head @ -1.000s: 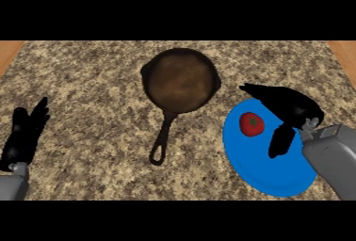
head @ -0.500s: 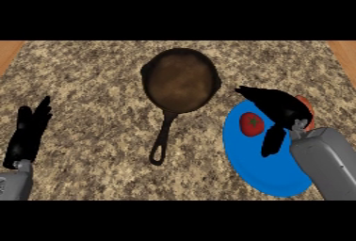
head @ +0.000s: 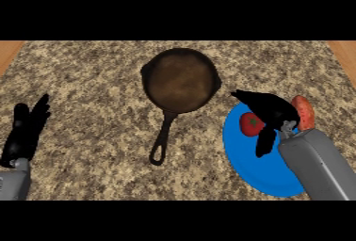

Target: Pick the tomato from the plate and place it in the pan

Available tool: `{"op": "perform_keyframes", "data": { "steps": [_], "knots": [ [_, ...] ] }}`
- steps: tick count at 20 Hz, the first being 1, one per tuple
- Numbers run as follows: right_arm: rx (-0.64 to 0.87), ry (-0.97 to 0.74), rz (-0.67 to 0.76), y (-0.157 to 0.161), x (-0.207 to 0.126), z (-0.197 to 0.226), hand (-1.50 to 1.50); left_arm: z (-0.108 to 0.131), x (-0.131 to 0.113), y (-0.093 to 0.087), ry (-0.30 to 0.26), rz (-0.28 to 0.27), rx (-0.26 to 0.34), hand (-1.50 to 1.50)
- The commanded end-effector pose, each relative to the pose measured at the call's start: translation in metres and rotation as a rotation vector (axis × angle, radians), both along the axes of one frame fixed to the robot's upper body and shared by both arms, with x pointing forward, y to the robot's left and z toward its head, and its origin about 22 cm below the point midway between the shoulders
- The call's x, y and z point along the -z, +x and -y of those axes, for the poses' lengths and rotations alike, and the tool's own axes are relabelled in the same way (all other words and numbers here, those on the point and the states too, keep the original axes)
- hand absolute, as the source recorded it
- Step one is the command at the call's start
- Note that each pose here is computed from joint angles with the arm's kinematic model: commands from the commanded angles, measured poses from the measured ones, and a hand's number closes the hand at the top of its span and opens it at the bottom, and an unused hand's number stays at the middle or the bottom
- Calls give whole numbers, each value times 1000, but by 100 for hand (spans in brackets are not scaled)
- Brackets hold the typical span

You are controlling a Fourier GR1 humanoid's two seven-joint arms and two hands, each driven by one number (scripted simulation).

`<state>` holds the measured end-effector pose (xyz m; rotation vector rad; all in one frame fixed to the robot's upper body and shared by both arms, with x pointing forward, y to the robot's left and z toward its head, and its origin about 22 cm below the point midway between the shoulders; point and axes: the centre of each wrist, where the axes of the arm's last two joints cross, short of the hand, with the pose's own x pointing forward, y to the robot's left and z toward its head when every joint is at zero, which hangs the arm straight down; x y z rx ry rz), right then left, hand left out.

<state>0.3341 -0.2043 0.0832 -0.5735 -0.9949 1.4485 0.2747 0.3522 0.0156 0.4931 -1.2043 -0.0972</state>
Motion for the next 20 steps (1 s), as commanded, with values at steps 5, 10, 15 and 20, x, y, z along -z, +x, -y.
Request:
{"op": "perform_keyframes", "data": {
  "steps": [5,10,15,20],
  "knots": [
    [13,-45,-35,9,10,17,-150,-13,5,-7,-1,-4,-6,0],
    [-80,-101,135,10,13,5,150,-9,7,-13,22,-16,5,0],
    [-64,-89,137,13,3,-17,150,5,11,-12,-6,-17,6,0],
    [-47,-20,153,12,15,19,150,1,4,-8,10,2,-10,0]
  ]
}}
